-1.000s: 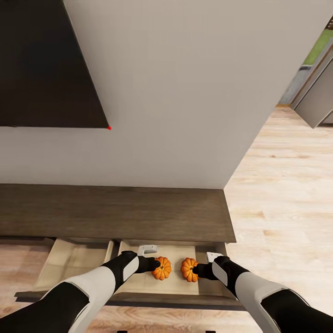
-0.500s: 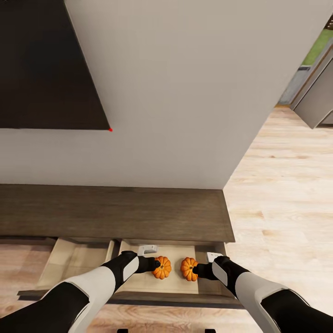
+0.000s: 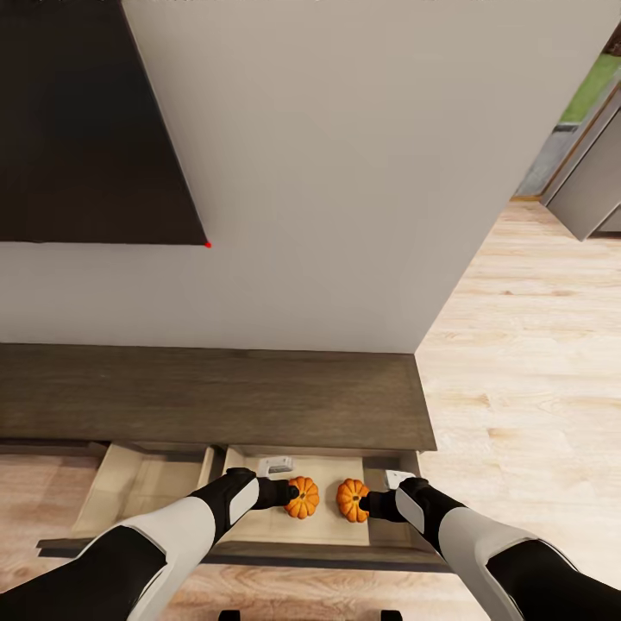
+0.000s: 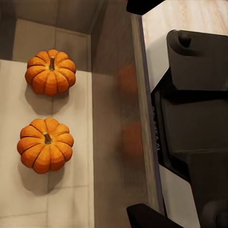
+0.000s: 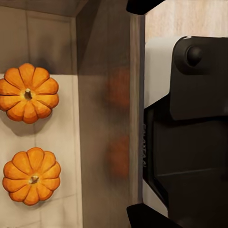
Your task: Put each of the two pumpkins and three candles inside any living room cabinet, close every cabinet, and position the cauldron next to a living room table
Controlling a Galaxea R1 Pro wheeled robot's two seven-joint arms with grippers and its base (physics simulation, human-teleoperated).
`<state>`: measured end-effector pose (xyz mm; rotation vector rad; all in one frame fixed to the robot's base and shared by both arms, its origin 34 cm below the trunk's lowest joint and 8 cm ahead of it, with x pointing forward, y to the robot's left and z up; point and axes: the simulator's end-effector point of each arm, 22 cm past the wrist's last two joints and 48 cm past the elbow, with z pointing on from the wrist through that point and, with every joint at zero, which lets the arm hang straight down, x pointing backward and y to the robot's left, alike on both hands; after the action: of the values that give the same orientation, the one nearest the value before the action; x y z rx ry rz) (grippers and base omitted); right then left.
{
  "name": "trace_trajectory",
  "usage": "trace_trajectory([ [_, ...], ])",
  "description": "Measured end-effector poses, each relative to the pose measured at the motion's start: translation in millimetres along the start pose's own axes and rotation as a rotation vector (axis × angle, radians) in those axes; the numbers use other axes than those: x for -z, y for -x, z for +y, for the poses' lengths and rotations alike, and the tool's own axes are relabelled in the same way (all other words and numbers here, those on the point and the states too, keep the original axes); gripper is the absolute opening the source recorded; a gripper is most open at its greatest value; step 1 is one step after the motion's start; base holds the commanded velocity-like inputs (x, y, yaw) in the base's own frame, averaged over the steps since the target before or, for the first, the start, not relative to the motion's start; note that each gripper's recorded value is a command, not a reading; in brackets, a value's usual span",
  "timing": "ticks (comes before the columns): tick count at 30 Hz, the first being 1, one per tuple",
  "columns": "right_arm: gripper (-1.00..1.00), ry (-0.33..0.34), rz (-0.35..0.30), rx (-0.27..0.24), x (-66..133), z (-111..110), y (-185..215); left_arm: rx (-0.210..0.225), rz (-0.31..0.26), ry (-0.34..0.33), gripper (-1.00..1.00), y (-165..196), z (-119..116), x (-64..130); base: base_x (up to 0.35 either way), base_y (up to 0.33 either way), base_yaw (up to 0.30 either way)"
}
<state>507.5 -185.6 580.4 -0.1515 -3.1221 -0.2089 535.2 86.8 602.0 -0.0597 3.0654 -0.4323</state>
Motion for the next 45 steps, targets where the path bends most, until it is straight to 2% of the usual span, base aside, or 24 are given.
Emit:
trace_trajectory([
  [17, 1.00, 0.000, 0.000, 0.000, 11.4, 0.9, -7.3, 0.000, 0.000, 0.000, 1.00, -6.7, -3.0, 11.4, 0.000, 0.000, 0.000],
  [45, 1.00, 0.001, 0.001, 0.000, 11.3, 1.1, -7.3, 0.000, 0.001, 0.000, 1.00, -6.7, -2.9, 11.3, 0.000, 0.000, 0.000],
])
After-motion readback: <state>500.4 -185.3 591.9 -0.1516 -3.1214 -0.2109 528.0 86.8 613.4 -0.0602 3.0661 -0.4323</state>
